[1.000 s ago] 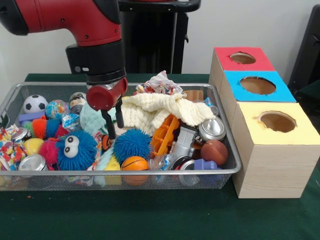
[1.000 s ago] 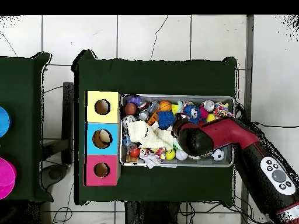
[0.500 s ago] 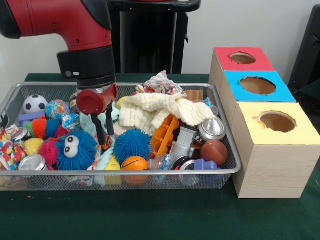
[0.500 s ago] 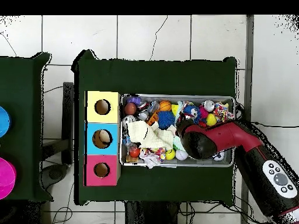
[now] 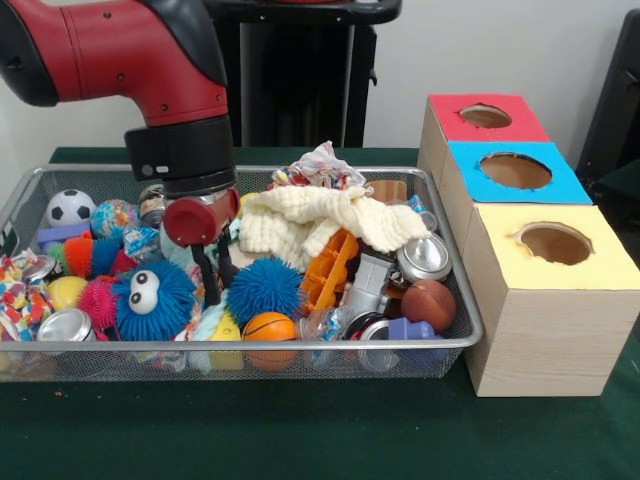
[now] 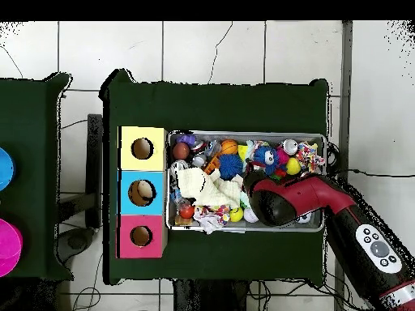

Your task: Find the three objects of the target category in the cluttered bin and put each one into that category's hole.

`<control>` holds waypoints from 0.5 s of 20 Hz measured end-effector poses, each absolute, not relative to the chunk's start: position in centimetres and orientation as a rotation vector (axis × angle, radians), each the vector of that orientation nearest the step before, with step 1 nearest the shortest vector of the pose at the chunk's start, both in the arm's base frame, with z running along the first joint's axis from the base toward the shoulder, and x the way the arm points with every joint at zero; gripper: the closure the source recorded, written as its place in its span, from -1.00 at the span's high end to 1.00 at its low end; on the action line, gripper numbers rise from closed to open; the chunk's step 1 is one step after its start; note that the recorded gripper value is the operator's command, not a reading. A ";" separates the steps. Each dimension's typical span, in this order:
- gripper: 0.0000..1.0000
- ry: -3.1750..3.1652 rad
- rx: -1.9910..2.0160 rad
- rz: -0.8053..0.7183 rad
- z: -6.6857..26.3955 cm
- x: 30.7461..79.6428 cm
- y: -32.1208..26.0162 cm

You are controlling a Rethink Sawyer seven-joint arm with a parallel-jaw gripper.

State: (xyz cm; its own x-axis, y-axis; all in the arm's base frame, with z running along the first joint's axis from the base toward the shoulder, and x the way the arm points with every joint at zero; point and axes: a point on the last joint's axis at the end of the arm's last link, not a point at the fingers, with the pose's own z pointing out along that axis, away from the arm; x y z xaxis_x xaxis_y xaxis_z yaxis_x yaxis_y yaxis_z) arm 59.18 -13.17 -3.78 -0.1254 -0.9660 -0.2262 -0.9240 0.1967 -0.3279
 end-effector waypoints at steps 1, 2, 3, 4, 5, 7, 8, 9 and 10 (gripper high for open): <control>1.00 2.093 -1.771 -0.151 -4.0 59.0 -13.2; 1.00 2.089 -1.775 -0.153 -4.2 58.9 -13.1; 1.00 2.083 -1.781 -0.157 -4.6 58.6 -13.1; 1.00 2.077 -1.789 -0.164 -4.8 58.4 -13.2; 1.00 2.073 -1.792 -0.167 -4.9 58.3 -13.2; 1.00 2.061 -1.801 -0.179 -5.2 58.2 -13.2; 1.00 2.051 -1.806 -0.188 -5.2 58.1 -13.2; 1.00 2.048 -1.807 -0.192 -5.2 58.1 -13.2; 1.00 2.041 -1.810 -0.199 -5.3 58.1 -13.2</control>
